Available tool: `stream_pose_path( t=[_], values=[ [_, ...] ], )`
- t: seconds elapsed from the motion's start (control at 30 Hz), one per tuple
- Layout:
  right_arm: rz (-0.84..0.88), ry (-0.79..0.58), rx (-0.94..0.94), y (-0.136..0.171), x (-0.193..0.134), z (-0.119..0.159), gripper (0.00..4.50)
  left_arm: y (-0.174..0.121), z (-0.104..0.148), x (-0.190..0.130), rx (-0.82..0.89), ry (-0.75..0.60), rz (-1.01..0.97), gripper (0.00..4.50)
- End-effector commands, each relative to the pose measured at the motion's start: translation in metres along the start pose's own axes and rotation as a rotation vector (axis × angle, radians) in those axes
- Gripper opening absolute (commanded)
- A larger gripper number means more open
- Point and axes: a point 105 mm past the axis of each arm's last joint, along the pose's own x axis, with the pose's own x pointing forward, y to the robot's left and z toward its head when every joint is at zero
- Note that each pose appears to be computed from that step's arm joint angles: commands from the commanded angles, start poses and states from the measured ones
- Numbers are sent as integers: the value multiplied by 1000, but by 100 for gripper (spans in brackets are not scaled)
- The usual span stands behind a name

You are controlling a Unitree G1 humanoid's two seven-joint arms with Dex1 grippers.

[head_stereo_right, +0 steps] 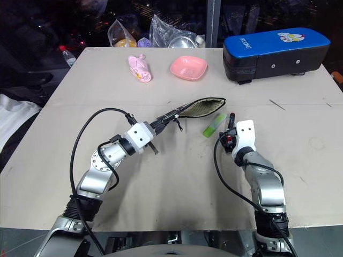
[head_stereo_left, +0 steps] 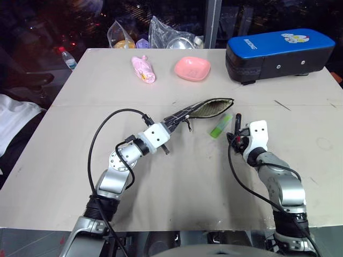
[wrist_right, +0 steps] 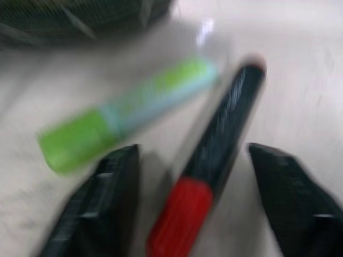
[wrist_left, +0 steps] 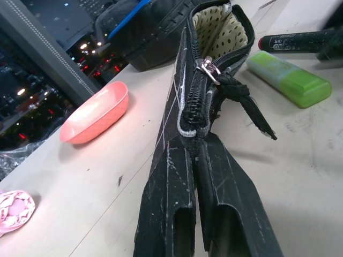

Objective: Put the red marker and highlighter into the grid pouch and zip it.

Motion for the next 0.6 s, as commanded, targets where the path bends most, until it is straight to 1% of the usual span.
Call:
stream_pose_path(
  t=[0.03, 0.07, 0.1, 0.23, 0.3, 0.37, 0.43, 0.47, 0.53, 0.6],
  values=[
    [-45, 0, -12, -9, -2, 4, 72, 7, 9, 2, 14, -39, 27, 0],
    [-58, -2, -18, -12, -2, 6, 36, 7, 9, 2, 14, -38, 27, 0],
    [-82, -14, -25, -18, -3, 11, 32, 6, 9, 2, 14, -38, 26, 0],
    [-174, -67, -29, -42, -6, 32, 32, 6, 9, 2, 12, -38, 27, 0],
    [-221, -106, -53, -58, -10, 47, 32, 6, 9, 2, 12, -38, 27, 0],
    [-219, -159, -110, -69, -14, 67, 32, 5, 9, 3, 12, -40, 27, 0],
    [-157, -209, -182, -69, -17, 86, 32, 5, 10, 3, 11, -42, 26, 0],
    [-95, -241, -261, -64, -20, 98, 32, 5, 10, 3, 11, -44, 25, 0],
    [44, -261, -470, -48, -24, 110, 32, 5, 11, 4, 11, -47, 21, 0],
    [197, -234, -720, -32, -29, 108, 32, 4, 12, 5, 13, -52, 14, 0]
  ],
)
